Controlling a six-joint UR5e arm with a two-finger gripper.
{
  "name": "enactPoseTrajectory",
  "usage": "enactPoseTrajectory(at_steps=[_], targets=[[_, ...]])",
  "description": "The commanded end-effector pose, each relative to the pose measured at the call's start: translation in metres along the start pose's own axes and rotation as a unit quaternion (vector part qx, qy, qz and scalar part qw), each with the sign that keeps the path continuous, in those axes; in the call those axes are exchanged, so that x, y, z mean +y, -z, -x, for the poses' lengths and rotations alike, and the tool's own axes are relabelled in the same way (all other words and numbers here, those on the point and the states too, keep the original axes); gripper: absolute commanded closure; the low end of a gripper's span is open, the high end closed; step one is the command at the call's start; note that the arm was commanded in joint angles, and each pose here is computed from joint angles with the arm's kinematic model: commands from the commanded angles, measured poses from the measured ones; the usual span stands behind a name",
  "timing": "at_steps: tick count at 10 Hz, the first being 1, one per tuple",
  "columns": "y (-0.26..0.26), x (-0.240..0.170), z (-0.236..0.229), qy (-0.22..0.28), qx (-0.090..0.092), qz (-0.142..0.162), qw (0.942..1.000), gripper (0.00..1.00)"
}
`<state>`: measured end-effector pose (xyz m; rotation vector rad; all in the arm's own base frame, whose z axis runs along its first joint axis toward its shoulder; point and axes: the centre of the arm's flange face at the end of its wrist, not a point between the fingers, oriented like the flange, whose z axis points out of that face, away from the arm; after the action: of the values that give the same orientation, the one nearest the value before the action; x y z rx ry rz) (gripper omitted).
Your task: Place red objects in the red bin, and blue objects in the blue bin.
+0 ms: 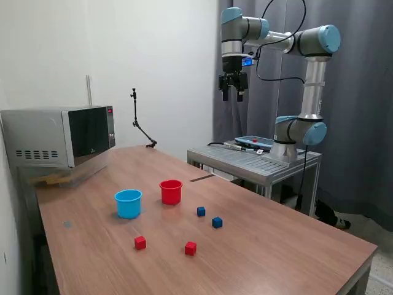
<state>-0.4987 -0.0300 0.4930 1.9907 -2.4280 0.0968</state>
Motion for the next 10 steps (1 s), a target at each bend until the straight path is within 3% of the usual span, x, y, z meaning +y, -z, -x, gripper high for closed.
enactPoseTrajectory(at_steps=[1, 10], targets=[[-0.0001, 0.0000, 0.0000, 0.000, 0.000, 0.000, 1.0000, 0.00], [0.0016, 0.0013, 0.0004, -0.001, 0.001, 0.003, 1.0000, 0.00]])
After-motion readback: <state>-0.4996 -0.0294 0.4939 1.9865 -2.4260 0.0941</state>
